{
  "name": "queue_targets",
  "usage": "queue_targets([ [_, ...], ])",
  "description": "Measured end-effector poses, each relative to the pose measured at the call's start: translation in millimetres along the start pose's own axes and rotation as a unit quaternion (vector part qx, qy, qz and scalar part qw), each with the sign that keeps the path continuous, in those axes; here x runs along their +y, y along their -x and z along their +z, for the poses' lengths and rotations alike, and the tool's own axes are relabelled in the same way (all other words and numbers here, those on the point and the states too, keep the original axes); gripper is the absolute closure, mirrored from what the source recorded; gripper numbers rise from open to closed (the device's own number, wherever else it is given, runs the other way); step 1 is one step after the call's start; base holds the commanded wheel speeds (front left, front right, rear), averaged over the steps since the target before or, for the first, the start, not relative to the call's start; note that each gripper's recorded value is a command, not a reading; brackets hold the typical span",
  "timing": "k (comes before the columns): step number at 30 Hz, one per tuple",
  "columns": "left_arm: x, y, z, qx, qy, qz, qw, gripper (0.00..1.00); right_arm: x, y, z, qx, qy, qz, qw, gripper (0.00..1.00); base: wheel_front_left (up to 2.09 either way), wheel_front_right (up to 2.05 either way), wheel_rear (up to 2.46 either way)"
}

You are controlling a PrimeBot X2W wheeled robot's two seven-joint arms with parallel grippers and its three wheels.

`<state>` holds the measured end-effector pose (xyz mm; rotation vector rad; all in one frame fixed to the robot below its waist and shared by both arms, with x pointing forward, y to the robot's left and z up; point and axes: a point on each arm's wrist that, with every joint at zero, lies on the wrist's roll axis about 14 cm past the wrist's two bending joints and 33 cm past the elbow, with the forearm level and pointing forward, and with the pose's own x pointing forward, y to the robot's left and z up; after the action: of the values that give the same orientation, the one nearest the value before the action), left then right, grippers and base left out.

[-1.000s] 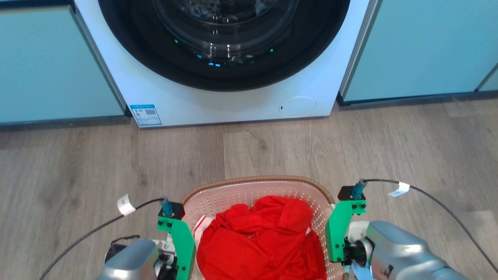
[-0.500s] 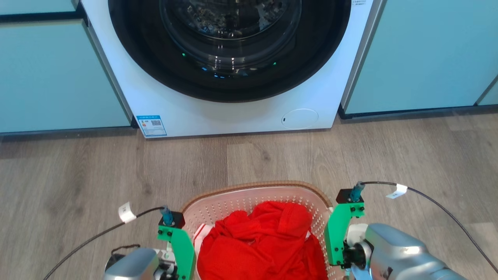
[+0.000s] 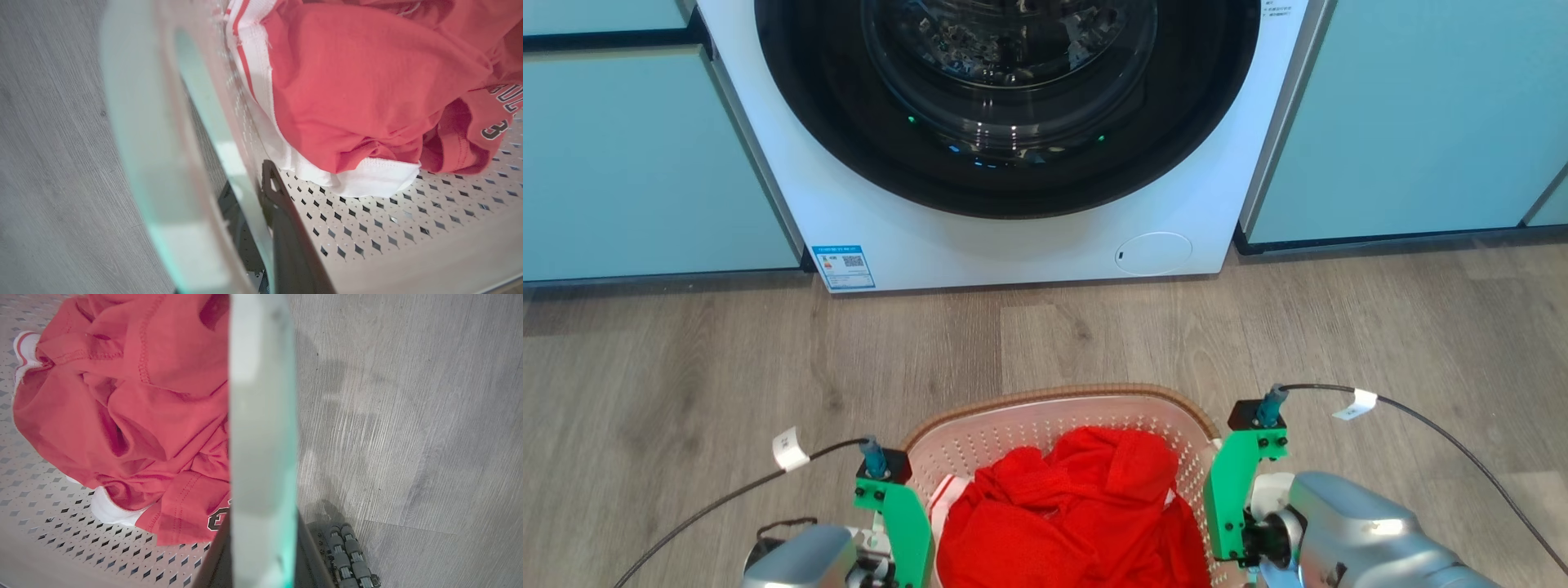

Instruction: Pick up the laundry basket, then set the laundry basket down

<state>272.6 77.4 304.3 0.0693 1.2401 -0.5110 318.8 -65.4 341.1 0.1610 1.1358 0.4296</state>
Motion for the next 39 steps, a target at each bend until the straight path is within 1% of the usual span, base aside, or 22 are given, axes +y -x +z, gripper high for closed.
queue_targets([
  [11, 0.6, 0.2, -1.5, -0.003, 0.008, -0.001, 1.000, 1.00, 1.4, -1.1, -0.4, 0.002, -0.001, 0.002, 1.000, 1.00, 0.00, 0.00, 0.00],
  [39, -0.8, 0.0, -2.8, -0.001, 0.004, -0.001, 1.000, 1.00, 0.8, -0.4, -2.4, 0.002, -0.009, 0.002, 1.000, 1.00, 0.00, 0.00, 0.00],
])
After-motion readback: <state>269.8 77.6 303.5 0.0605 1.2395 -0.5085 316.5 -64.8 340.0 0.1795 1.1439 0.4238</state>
